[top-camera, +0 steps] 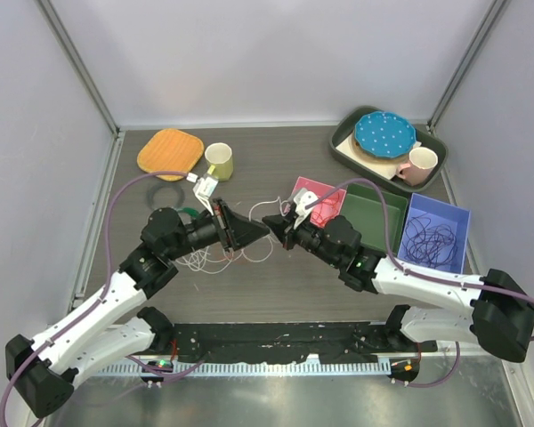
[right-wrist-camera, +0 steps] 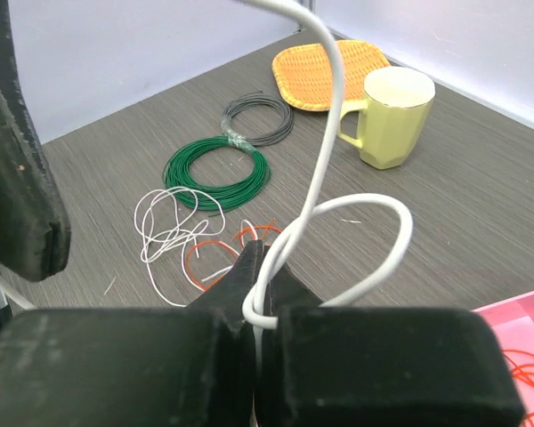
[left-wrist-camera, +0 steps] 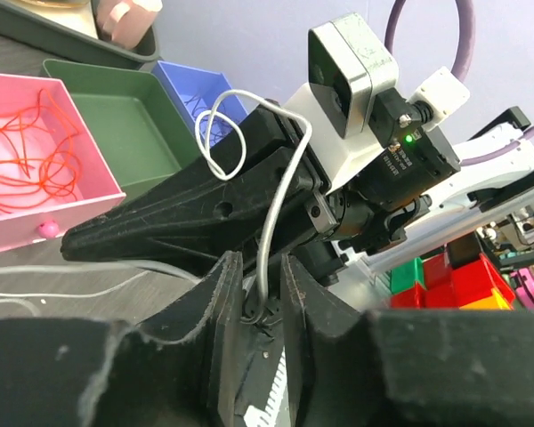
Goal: Untangle the cables
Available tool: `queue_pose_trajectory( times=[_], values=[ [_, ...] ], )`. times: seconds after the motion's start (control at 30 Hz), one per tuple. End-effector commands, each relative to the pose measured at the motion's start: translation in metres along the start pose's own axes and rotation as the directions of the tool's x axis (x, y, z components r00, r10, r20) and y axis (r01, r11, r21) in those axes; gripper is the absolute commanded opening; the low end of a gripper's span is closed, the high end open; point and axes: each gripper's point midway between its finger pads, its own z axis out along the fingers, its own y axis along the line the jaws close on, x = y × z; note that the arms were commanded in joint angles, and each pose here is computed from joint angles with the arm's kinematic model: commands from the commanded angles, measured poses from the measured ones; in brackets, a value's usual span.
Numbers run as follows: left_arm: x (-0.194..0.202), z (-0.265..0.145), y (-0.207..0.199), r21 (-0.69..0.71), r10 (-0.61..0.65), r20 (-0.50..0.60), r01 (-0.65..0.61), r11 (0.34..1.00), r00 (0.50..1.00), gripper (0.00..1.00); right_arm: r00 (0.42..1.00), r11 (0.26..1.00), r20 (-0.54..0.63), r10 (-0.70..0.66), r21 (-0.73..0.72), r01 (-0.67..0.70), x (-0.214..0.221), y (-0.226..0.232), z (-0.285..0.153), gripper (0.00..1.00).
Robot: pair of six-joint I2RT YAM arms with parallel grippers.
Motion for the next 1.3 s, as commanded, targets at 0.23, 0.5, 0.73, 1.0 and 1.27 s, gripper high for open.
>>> queue_pose_trajectory(
  times=[0.23, 0.5, 0.73, 1.0, 1.27],
  values=[
    [0.009, -0.039, 0.051, -0.284, 0.043, 0.081, -0.019, 0.959, 0.996, 1.00, 0.977, 0.992, 0.193, 0.088, 0.076, -0.104, -0.049, -0.013, -0.026, 0.01],
    [0.015, -0.092, 0.108, -0.595, 0.070, 0.162, 0.041, 0.802, 0.984, 1.00, 0.967, 0.982, 0.203, 0.154, 0.077, -0.173, -0.070, -0.012, -0.028, 0.01],
    [0.038, -0.093, 0.168, -0.764, -0.009, 0.196, 0.158, 0.626, 0.981, 1.00, 0.965, 0.965, 0.216, 0.146, 0.183, -0.187, -0.148, -0.028, -0.021, 0.01],
    [0.070, -0.050, 0.205, -0.793, -0.084, 0.039, 0.082, 0.604, 0.996, 1.00, 0.951, 0.945, 0.283, 0.124, 0.257, -0.200, -0.227, -0.041, -0.029, 0.01],
    [0.094, -0.052, 0.251, -0.903, -0.123, -0.052, 0.006, 0.431, 0.991, 0.97, 0.939, 0.926, 0.337, 0.064, 0.331, -0.182, -0.277, -0.056, -0.053, 0.01]
  ],
)
